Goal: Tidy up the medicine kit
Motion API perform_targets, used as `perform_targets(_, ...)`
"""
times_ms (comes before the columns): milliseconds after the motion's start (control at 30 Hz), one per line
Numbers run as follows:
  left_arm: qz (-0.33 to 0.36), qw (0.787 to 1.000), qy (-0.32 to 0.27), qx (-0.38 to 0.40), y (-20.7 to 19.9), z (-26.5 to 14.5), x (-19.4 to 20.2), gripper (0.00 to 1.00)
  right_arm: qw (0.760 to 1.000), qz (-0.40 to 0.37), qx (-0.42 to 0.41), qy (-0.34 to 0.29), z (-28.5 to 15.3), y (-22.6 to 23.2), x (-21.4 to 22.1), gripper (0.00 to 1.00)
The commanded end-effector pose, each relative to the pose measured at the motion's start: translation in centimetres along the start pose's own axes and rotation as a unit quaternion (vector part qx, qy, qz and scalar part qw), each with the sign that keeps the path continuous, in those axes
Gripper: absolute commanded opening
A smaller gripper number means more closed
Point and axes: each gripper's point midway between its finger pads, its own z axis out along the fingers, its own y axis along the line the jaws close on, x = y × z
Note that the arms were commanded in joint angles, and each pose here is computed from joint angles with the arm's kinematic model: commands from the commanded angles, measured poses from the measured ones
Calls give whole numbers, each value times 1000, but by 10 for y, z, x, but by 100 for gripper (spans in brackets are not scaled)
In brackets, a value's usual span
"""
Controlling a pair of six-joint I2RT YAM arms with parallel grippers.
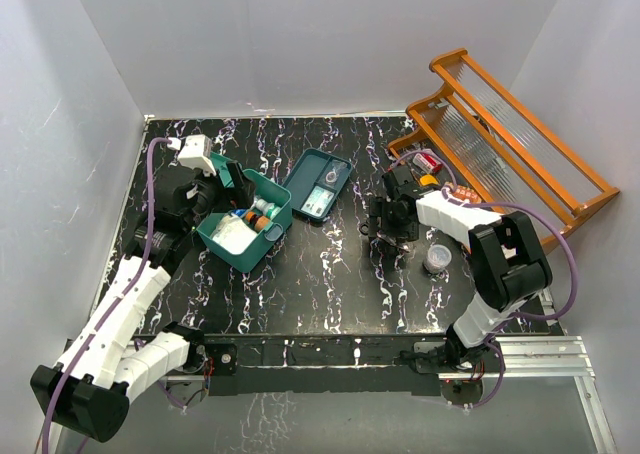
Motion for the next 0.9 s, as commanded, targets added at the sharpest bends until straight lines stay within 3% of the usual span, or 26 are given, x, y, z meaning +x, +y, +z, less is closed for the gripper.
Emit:
perform_targets(0, 5, 1000, -24, 9, -5, -1, -17, 92, 1000, -3, -16, 12, -1, 5, 12, 69)
perform_targets(200, 10, 1000, -26, 8, -4, 0, -19, 92, 996, 24, -72, 47, -7, 33, 29, 55)
perform_targets(333, 10, 1000, -27, 8, -5, 0, -19, 92, 997, 38, -73, 2, -17, 40, 5, 51)
perform_targets(533, 10, 1000, -28, 8, -5, -2, -20, 93, 997, -1, -14, -72, -24, 23, -33, 56)
perform_targets(700, 9, 1000, -29, 6, -4, -3, -20, 93, 998, -34, 17, -41, -5, 8, -19, 64)
perform_targets(867, 7, 1000, -27, 7, -4, -2, -18, 93, 999, -37, -13, -1, 1, 14, 2, 67)
